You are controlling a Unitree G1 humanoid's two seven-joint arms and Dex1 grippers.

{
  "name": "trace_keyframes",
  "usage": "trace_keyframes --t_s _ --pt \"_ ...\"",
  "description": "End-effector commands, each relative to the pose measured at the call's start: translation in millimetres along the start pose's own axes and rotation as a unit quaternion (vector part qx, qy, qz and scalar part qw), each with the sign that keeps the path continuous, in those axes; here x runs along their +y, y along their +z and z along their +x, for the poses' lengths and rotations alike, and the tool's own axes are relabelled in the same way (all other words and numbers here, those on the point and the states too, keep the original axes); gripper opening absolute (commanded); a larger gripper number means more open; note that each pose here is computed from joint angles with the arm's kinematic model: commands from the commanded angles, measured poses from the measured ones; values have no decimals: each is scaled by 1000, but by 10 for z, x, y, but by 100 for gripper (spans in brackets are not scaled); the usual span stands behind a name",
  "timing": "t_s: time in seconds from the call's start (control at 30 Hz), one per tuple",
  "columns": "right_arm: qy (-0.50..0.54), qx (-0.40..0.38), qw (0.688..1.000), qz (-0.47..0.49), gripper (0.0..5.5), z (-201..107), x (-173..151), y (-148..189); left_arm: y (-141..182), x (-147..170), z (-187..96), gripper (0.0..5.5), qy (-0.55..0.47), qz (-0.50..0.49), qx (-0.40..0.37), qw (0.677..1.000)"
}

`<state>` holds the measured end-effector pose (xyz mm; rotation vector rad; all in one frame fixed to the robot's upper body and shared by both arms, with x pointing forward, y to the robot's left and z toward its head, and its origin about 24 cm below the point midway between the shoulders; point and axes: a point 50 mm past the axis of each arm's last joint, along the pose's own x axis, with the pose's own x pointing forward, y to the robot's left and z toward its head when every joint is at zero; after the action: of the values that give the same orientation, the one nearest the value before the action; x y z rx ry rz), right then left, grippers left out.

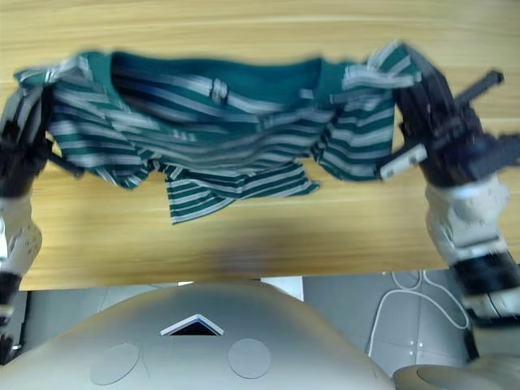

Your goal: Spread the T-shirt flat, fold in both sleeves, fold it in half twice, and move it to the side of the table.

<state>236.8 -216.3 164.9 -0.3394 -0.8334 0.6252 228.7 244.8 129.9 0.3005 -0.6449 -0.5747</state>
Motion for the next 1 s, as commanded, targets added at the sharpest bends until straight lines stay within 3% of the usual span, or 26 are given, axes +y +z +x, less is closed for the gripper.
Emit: trace_keyframes --t_s 0.03,0.1,0.17,0.27,0.33,0.37,0.43,0.5,0.6,0.67,0.8,0.87,1.0 --pt "-146 114 976 -115 2 1279 -427 -721 -445 488 1220 0 78 34 67 994" --pt "-234 193 938 -168 2 1760 -648 -769 -414 573 1904 0 117 50 128 984" --pt "-317 214 895 -228 2 2019 -864 -594 -163 716 2334 0 193 95 150 965" --pt "-465 136 834 -265 2 2091 -1207 -196 451 1096 2572 0 332 158 74 927" --pt "-466 92 831 -290 2 2089 -1162 -153 573 1247 2496 0 370 184 50 909" --pt "-441 99 842 -294 2 2046 -1077 -254 448 1243 2413 0 365 185 69 910" --pt "-352 159 878 -282 2 1794 -795 -660 -137 1033 2102 0 309 172 159 922" --pt "-237 230 914 -235 2 1365 -427 -1084 -779 673 1566 0 233 159 260 923" --pt "-68 268 948 -155 2 584 46 -1357 -1259 177 757 0 109 113 328 932" --pt "40 269 956 -107 2 -3 270 -1309 -1335 -243 238 0 -40 59 319 945" --pt "183 303 935 -41 2 -920 502 -1002 -1127 -783 -597 0 -260 -11 289 921" --pt "194 319 927 -24 2 -1140 489 -858 -984 -814 -719 0 -278 -19 264 923" --pt "191 353 915 -27 2 -1259 399 -778 -929 -691 -777 0 -248 -7 282 927"
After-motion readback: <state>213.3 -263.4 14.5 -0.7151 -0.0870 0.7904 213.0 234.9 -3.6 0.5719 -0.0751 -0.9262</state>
